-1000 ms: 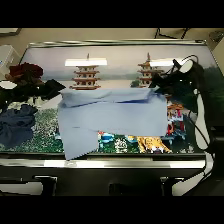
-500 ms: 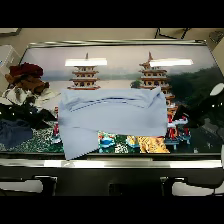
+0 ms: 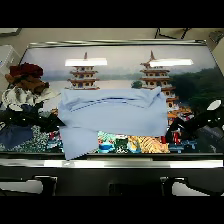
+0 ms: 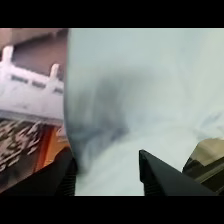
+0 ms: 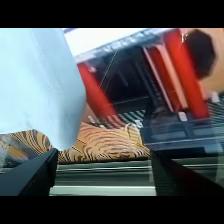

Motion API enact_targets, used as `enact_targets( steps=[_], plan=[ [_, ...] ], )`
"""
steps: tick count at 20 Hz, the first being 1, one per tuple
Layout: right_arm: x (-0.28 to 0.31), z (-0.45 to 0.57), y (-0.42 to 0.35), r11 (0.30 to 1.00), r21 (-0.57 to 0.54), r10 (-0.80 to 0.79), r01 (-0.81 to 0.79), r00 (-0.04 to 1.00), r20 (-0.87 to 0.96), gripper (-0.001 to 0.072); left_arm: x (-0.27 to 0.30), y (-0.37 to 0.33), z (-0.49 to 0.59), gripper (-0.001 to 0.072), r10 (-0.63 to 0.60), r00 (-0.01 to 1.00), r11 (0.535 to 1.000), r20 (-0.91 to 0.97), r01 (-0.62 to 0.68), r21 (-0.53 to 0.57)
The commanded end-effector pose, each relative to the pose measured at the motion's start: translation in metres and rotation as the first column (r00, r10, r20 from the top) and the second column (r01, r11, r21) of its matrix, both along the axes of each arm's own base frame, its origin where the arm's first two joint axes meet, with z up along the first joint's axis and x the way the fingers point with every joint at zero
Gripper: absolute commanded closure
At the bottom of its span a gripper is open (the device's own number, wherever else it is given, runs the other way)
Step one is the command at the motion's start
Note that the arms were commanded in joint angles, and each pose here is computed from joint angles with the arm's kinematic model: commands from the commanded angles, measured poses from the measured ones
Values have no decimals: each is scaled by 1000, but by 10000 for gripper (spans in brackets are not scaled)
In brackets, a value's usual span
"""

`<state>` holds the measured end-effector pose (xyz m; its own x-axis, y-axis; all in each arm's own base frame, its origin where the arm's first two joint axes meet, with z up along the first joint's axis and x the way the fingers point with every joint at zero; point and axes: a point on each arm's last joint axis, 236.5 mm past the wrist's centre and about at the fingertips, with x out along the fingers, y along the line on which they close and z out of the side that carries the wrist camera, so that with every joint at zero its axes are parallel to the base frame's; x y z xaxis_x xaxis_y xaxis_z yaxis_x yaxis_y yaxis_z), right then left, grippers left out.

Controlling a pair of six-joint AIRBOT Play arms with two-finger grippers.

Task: Fold the clothes and pants, and hang the long-sleeved shirts on hangers.

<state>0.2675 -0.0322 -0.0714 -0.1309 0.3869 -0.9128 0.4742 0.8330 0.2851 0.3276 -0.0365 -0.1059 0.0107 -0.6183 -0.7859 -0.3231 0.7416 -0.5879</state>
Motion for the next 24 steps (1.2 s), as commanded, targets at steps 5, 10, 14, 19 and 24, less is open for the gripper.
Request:
enact_targets(
  steps=[5,10,14,19,24],
  plan=[
    [23,-20,30,987,113,-128,116,986,111,50,10,-9,3,685,1,999,1000,44,-2,19],
    [23,-35,59,992,114,-55,45,995,83,216,13,-12,15,685,9,998,1000,65,-9,2],
    [26,-20,65,994,91,42,-53,993,112,667,26,-13,42,687,-1,992,1000,128,2,-7],
    [134,187,-8,937,-342,278,-67,737,616,669,112,14,274,687,-57,703,983,708,-85,164],
    [65,547,-18,725,-559,600,403,30,800,667,14,-3,608,687,-240,-69,916,968,-346,202]
  ],
)
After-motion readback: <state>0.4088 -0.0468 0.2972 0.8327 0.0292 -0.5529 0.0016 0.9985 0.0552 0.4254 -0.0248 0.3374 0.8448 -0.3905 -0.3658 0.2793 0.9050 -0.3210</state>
